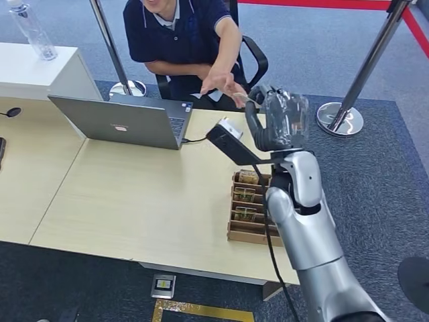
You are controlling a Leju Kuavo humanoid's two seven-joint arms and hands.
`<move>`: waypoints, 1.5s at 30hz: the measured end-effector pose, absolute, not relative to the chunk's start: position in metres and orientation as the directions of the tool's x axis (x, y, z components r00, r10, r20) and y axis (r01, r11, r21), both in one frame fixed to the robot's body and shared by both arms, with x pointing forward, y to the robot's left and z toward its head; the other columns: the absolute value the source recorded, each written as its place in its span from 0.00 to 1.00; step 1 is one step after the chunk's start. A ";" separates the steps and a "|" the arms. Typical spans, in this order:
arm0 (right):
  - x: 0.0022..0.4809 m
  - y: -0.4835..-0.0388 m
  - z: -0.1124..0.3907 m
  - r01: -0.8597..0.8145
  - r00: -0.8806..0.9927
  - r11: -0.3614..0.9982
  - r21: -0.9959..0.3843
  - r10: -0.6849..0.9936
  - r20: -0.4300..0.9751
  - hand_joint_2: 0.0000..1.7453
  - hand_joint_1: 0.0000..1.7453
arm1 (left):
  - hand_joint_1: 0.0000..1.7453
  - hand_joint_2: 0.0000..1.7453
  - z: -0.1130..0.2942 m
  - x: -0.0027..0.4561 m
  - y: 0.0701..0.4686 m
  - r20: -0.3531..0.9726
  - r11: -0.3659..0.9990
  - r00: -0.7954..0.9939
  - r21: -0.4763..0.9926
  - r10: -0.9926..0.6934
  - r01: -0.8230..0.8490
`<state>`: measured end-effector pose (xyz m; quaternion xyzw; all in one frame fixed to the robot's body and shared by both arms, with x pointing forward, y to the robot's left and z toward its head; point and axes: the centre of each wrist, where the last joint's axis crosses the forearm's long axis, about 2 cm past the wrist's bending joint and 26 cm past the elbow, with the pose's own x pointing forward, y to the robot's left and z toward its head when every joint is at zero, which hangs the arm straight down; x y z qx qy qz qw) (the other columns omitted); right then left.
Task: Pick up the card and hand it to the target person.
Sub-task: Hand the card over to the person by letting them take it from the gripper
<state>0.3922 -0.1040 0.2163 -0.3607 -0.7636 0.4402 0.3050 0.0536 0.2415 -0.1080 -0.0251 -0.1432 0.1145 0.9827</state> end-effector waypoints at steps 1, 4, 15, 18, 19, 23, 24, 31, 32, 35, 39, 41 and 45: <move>0.399 -0.101 0.221 0.307 -0.528 0.338 -0.890 0.838 0.137 1.00 1.00 | 0.00 0.00 -0.108 0.054 0.241 0.272 0.975 0.936 -0.080 0.223 -0.209; 0.414 -0.098 0.229 0.349 -0.469 0.298 -0.889 0.876 0.110 1.00 1.00 | 0.00 0.00 -0.108 0.054 0.240 0.256 0.980 0.946 -0.076 0.198 -0.185; 0.422 -0.086 0.215 0.205 -0.437 0.231 -0.951 0.891 0.122 1.00 1.00 | 0.00 0.00 -0.108 0.054 0.238 0.232 0.983 0.955 -0.071 0.184 -0.172; 0.419 -0.079 0.213 0.151 -0.436 0.242 -0.959 0.886 0.155 1.00 1.00 | 0.00 0.00 -0.107 0.055 0.238 0.229 0.984 0.958 -0.070 0.175 -0.163; 0.418 -0.077 0.212 0.136 -0.435 0.247 -0.959 0.885 0.166 1.00 1.00 | 0.00 0.00 -0.107 0.055 0.238 0.229 0.985 0.958 -0.070 0.172 -0.160; 0.414 -0.071 0.211 0.097 -0.432 0.270 -0.958 0.879 0.204 1.00 1.00 | 0.00 0.00 -0.107 0.055 0.237 0.241 0.985 0.956 -0.070 0.170 -0.157; 0.414 -0.069 0.210 0.092 -0.433 0.273 -0.958 0.877 0.208 1.00 1.00 | 0.00 0.00 -0.107 0.055 0.237 0.245 0.985 0.954 -0.070 0.170 -0.158; 0.411 -0.067 0.207 0.081 -0.438 0.271 -0.959 0.874 0.210 1.00 1.00 | 0.00 0.00 -0.107 0.056 0.237 0.249 0.984 0.953 -0.071 0.175 -0.162; 0.411 -0.067 0.206 0.082 -0.437 0.273 -0.959 0.874 0.211 1.00 0.99 | 0.00 0.00 -0.107 0.056 0.237 0.244 0.984 0.954 -0.070 0.176 -0.163; 0.411 -0.068 0.206 0.093 -0.439 0.281 -0.955 0.872 0.214 1.00 0.24 | 0.00 0.00 -0.107 0.055 0.237 0.228 0.984 0.957 -0.069 0.178 -0.166; 0.412 -0.069 0.206 0.112 -0.460 0.312 -0.944 0.858 0.229 1.00 0.00 | 0.00 0.00 -0.107 0.055 0.237 0.214 0.981 0.958 -0.071 0.192 -0.180; 0.412 -0.070 0.207 0.113 -0.475 0.338 -0.934 0.844 0.247 1.00 0.00 | 0.00 0.00 -0.107 0.055 0.237 0.214 0.979 0.956 -0.072 0.202 -0.190; 0.410 -0.070 0.208 0.128 -0.519 0.425 -0.896 0.798 0.305 1.00 0.00 | 0.00 0.00 -0.107 0.055 0.237 0.228 0.974 0.947 -0.076 0.225 -0.213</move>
